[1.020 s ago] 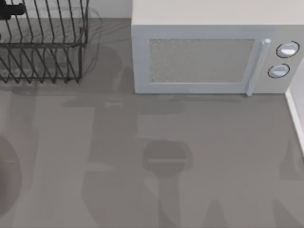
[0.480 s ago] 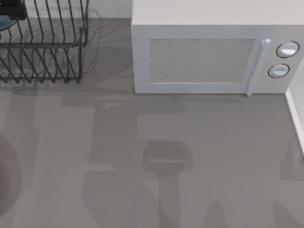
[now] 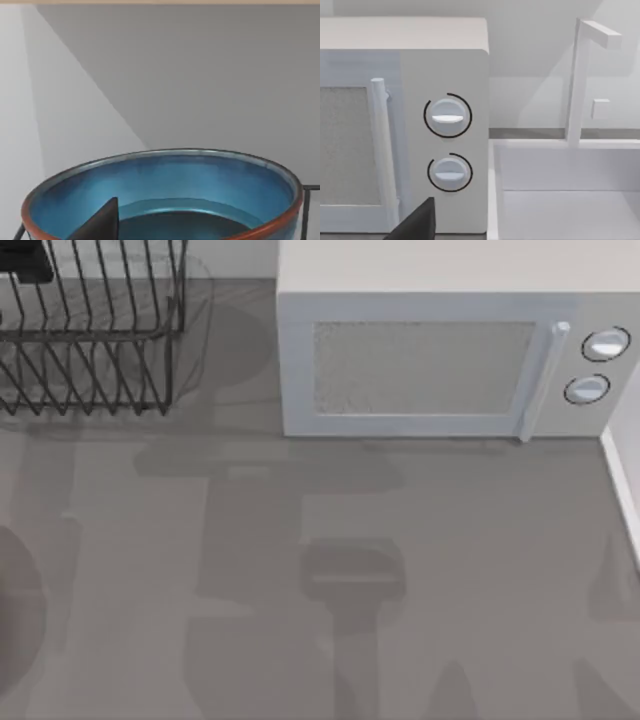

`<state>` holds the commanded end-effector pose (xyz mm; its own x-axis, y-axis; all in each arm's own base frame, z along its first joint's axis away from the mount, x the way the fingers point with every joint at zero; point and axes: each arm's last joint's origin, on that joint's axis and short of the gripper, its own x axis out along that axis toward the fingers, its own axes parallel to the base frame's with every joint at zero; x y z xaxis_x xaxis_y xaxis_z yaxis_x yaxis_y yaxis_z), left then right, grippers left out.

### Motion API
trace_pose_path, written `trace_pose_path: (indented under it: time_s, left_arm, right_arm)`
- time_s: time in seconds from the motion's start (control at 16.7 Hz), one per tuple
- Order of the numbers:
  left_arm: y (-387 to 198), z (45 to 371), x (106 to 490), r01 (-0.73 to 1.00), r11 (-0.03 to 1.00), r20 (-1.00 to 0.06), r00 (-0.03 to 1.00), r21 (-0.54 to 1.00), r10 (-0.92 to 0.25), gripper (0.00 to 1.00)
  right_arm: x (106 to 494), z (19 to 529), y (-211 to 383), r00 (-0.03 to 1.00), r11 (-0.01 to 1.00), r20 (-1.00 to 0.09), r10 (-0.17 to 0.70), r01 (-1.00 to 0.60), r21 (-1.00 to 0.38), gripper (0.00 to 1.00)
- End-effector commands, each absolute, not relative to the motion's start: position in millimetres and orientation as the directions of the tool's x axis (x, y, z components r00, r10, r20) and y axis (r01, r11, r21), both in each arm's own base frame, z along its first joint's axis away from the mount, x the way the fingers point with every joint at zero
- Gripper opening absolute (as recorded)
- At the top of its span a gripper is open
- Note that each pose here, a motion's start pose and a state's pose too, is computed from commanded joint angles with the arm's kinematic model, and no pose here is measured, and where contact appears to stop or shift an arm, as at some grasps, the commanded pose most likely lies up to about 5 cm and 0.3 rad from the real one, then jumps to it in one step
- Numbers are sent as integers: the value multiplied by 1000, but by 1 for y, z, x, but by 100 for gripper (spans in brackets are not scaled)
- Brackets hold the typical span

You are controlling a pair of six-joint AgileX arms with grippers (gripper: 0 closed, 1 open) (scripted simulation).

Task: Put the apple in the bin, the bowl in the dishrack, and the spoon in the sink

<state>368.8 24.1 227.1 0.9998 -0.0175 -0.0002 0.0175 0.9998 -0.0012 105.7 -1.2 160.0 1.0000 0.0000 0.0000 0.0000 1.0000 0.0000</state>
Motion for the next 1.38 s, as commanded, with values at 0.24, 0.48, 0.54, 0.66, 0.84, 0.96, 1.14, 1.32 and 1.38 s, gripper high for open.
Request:
trace_pose_path:
  time_s: [0.24, 0.48, 0.54, 0.66, 0.84, 0.96, 1.14, 1.32, 1.38]
  left_arm:
    - [18, 255, 322, 15, 1000, 16, 1000, -3, -15, 100]
    - [10, 275, 249, 12, 1000, 43, 999, -4, -11, 100]
    - [9, 274, 229, 11, 1000, 48, 999, -4, -11, 100]
    - [5, 267, 191, 9, 1000, 55, 998, -5, -9, 100]
    - [2, 242, 146, 7, 1000, 60, 998, -4, -6, 100]
    - [1, 220, 126, 5, 1000, 56, 998, -3, -4, 100]
    - [-1, 187, 110, 2, 1000, 37, 999, -2, -2, 100]
    - [-1, 165, 106, 0, 1000, 8, 1000, 0, 0, 100]
    - [-1, 161, 106, 0, 1000, 2, 1000, 0, 0, 100]
  right_arm:
    - [106, 160, -1, 1000, 1000, 0, 0, 0, 0, 100]
    - [106, 160, -1, 1000, 1000, 0, 0, 0, 0, 100]
    - [106, 160, -1, 1000, 1000, 0, 0, 0, 0, 100]
    - [106, 160, -1, 1000, 1000, 0, 0, 0, 0, 100]
    - [106, 160, -1, 1000, 1000, 0, 0, 0, 0, 100]
    - [106, 160, -1, 1000, 1000, 0, 0, 0, 0, 100]
    - [106, 160, -1, 1000, 1000, 0, 0, 0, 0, 100]
    - [106, 160, -1, 1000, 1000, 0, 0, 0, 0, 100]
    - [106, 160, -1, 1000, 1000, 0, 0, 0, 0, 100]
